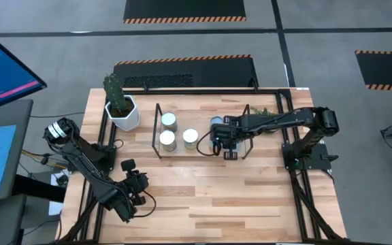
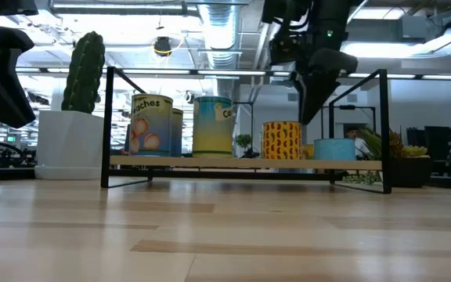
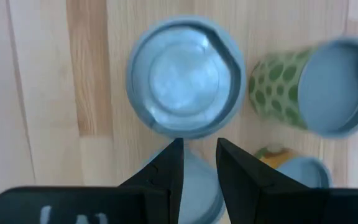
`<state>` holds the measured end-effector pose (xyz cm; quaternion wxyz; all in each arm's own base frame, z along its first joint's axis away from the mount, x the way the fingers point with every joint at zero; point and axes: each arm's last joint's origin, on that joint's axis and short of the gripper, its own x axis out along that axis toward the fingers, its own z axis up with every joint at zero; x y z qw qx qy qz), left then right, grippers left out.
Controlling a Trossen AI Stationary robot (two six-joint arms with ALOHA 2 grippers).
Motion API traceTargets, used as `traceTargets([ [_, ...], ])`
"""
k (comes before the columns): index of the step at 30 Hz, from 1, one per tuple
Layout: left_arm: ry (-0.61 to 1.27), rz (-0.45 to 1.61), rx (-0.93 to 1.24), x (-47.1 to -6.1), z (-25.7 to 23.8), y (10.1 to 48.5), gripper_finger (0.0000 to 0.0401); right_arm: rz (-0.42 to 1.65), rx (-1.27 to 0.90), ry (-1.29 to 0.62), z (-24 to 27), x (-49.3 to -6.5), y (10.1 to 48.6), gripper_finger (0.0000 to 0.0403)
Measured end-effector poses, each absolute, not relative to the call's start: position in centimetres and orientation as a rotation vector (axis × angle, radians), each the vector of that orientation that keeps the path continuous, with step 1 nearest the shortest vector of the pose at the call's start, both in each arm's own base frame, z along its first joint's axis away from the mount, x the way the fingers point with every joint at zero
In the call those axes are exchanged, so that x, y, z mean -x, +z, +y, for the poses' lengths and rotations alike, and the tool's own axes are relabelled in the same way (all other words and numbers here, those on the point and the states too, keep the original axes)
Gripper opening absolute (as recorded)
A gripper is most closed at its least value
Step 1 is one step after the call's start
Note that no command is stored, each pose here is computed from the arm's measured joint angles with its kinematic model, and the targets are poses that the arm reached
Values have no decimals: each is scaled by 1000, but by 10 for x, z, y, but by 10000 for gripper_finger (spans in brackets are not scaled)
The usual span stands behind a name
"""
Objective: Pick and place cans onto a shelf
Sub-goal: Adjust the canned goods on the shelf
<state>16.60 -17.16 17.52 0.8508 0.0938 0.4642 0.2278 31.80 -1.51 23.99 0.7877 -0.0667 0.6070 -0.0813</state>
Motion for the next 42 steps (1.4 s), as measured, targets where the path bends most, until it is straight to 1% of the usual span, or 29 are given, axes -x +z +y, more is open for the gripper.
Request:
traceTargets([
  [3,481,977,-196,-166,-172,175,89,1271,143,-176,-15,-321,241,118],
  [9,481,977,-196,-166,-172,175,89,1269,158,-173,-16,-322,241,118],
  [12,481,977,-196,-166,-172,175,89,1264,182,-222,-16,-319,247,118],
  [15,481,977,-195,-166,-172,175,89,1273,157,-268,-16,-315,255,118],
  [18,485,975,-189,-166,-172,175,89,1330,97,-225,-14,-310,250,118],
  [22,486,976,-191,-166,-171,175,89,1348,100,-205,-10,-310,237,118],
  [25,486,976,-193,-166,-171,175,89,1307,103,-200,-7,-312,233,118],
  [32,486,977,-195,-166,-171,175,89,1292,99,-183,-6,-312,225,118],
  [42,486,977,-194,-166,-171,175,89,1250,98,-188,-9,-316,226,118],
])
